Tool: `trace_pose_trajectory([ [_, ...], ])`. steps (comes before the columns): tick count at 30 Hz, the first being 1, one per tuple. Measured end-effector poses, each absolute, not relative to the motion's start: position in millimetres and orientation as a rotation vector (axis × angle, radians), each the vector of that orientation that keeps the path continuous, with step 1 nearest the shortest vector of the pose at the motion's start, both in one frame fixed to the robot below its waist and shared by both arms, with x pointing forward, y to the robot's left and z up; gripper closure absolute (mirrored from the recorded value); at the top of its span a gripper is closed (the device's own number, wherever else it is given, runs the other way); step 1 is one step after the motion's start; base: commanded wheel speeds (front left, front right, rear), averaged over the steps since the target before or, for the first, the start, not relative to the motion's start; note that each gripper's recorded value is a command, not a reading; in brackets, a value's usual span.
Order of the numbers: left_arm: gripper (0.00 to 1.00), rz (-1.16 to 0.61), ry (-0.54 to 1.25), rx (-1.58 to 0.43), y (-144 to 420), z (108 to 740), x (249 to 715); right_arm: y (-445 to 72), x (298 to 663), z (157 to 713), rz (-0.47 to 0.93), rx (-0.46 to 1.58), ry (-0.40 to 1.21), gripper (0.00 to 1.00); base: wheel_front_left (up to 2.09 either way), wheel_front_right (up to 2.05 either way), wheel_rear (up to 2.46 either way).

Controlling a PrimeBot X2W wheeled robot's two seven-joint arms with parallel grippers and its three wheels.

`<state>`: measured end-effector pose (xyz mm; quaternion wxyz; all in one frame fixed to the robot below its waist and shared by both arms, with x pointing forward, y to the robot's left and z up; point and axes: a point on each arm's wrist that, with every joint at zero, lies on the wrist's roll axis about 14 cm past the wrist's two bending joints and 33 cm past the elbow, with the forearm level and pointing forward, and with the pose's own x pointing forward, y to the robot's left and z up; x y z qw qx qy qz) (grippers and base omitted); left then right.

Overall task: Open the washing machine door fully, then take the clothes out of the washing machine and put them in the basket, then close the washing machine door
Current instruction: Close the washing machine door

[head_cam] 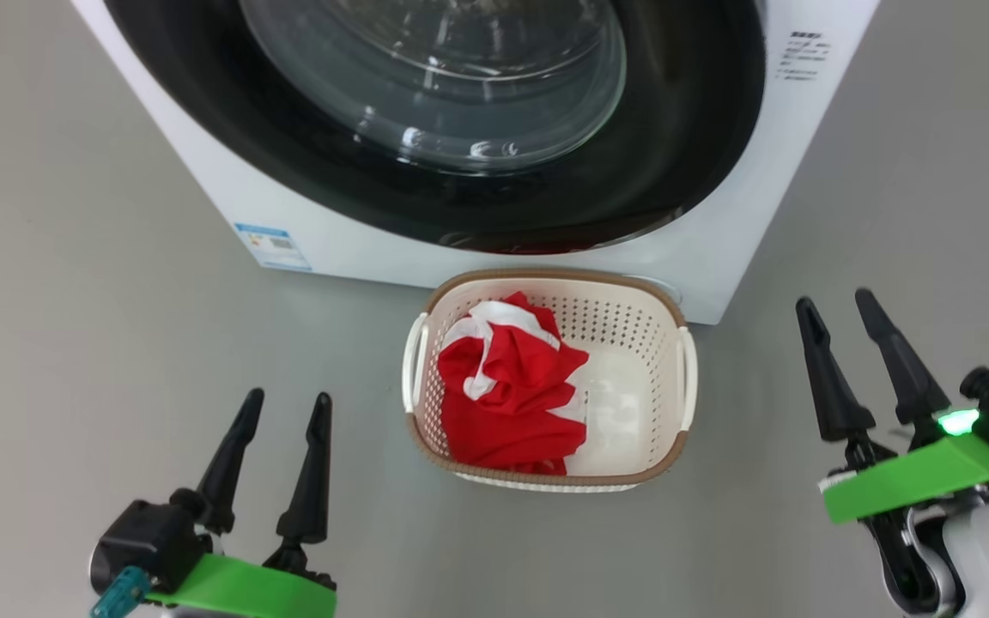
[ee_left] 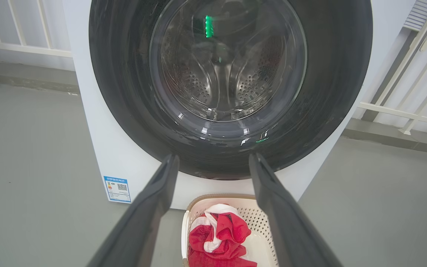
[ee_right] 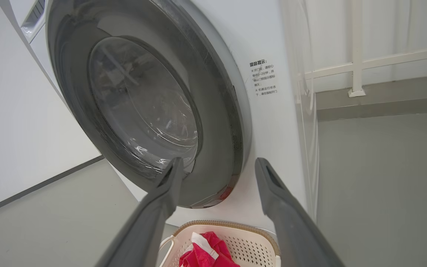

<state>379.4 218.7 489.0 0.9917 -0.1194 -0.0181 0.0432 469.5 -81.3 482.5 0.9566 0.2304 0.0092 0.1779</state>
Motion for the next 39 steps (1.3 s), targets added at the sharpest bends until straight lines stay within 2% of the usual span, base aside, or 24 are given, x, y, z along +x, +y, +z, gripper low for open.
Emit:
trace_pose_trajectory([
  [21,0.0,0.012,-0.057,-0.2,204.0,497.3,375.5,-170.2,402.7,466.7,0.124,0.398,0.05,0.0,0.0,0.0,0.0],
  [39,0.0,0.012,-0.036,-0.191,204.1,490.8,361.2,-199.8,364.9,453.7,0.033,0.376,0.088,0.0,0.0,0.0,0.0],
])
